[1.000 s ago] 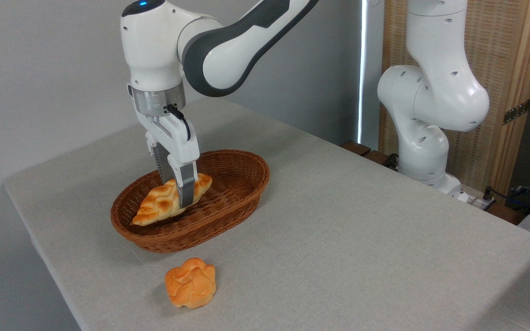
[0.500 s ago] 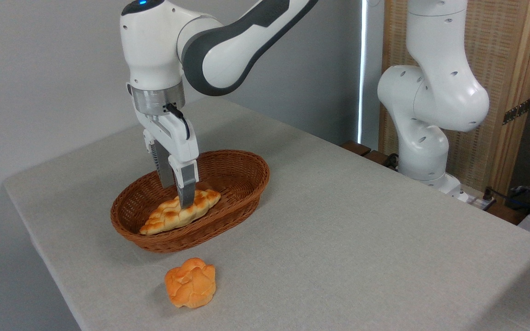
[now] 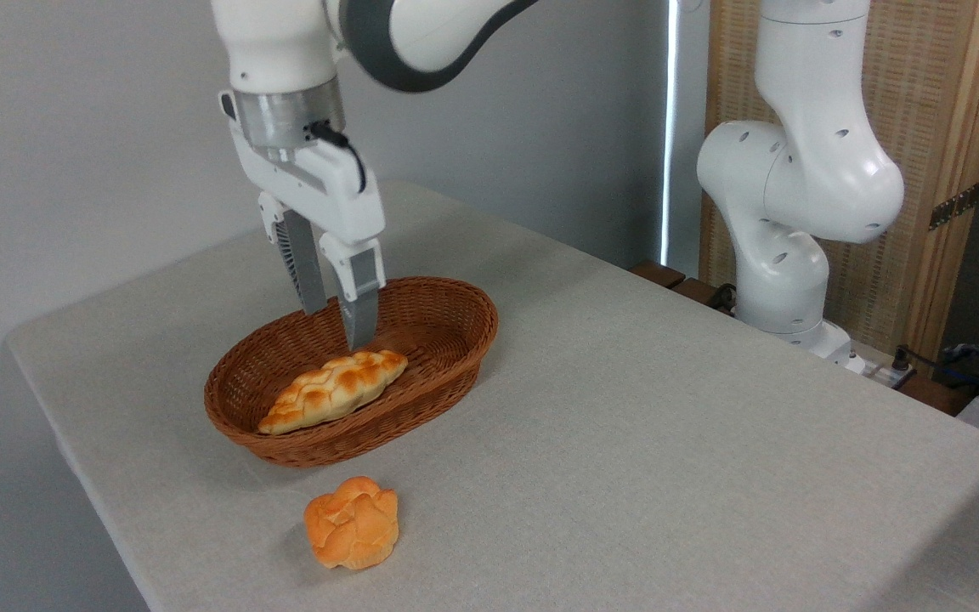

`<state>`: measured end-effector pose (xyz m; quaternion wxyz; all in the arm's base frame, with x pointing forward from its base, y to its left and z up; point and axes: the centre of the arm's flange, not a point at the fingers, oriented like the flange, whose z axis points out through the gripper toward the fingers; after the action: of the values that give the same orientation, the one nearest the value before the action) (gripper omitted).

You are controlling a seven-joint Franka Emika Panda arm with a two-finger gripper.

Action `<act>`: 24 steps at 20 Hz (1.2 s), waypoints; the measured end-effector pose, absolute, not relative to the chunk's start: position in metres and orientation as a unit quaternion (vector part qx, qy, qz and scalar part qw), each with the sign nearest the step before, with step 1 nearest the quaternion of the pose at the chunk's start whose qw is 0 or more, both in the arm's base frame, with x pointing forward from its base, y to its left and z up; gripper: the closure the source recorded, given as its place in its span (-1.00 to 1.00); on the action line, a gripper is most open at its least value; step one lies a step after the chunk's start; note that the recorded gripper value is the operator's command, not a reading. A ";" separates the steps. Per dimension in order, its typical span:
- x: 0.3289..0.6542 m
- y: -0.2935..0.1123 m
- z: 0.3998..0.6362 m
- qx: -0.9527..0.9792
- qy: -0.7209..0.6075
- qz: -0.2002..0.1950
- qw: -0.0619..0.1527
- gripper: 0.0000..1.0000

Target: Put bread into the basket

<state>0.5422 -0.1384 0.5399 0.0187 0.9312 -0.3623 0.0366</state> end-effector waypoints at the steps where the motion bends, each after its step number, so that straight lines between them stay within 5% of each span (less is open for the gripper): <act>1: 0.541 -0.125 0.549 0.935 -0.353 0.038 0.017 -1.00; 10: 0.540 -0.035 0.621 0.939 -0.343 0.032 0.016 -1.00; 13: 0.543 -0.032 0.622 0.938 -0.347 0.018 -0.006 -1.00; 24: 0.546 -0.036 0.620 0.936 -0.351 0.015 -0.009 -1.00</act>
<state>0.5457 -0.0363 0.6200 -0.0090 0.9363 -0.3508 0.0155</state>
